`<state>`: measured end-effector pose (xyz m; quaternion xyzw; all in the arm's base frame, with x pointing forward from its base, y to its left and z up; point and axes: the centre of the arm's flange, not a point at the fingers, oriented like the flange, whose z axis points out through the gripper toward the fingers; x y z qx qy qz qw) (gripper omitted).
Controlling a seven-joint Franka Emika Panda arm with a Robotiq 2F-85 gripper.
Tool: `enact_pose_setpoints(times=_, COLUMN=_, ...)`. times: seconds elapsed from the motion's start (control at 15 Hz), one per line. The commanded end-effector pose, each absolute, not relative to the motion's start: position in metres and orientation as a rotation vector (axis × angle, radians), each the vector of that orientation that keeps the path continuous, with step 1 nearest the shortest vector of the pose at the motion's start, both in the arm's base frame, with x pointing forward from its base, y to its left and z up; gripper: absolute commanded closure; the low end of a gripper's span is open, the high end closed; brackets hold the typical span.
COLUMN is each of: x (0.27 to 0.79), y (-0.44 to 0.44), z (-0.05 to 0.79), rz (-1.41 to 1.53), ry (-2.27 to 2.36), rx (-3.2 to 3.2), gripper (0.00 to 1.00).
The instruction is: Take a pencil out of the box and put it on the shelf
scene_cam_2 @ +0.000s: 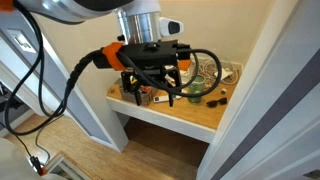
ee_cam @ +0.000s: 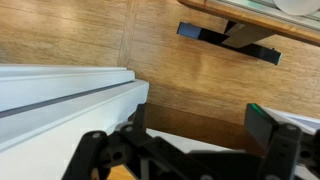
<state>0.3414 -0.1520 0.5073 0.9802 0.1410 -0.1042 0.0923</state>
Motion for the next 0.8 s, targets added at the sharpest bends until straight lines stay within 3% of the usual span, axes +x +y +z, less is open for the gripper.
enact_pose_setpoints(times=0.0, x=0.341, y=-0.152, z=0.507, rz=-0.309, ry=0.419, rx=2.911, gripper=0.00)
enact_pose_setpoints(times=0.47, x=0.341, y=-0.152, z=0.507, rz=-0.309, ry=0.419, rx=2.911, gripper=0.00)
enact_pose_setpoints(times=0.73, x=0.368, y=-0.097, z=0.505, rz=-0.193, ry=0.787, rx=2.826, gripper=0.00)
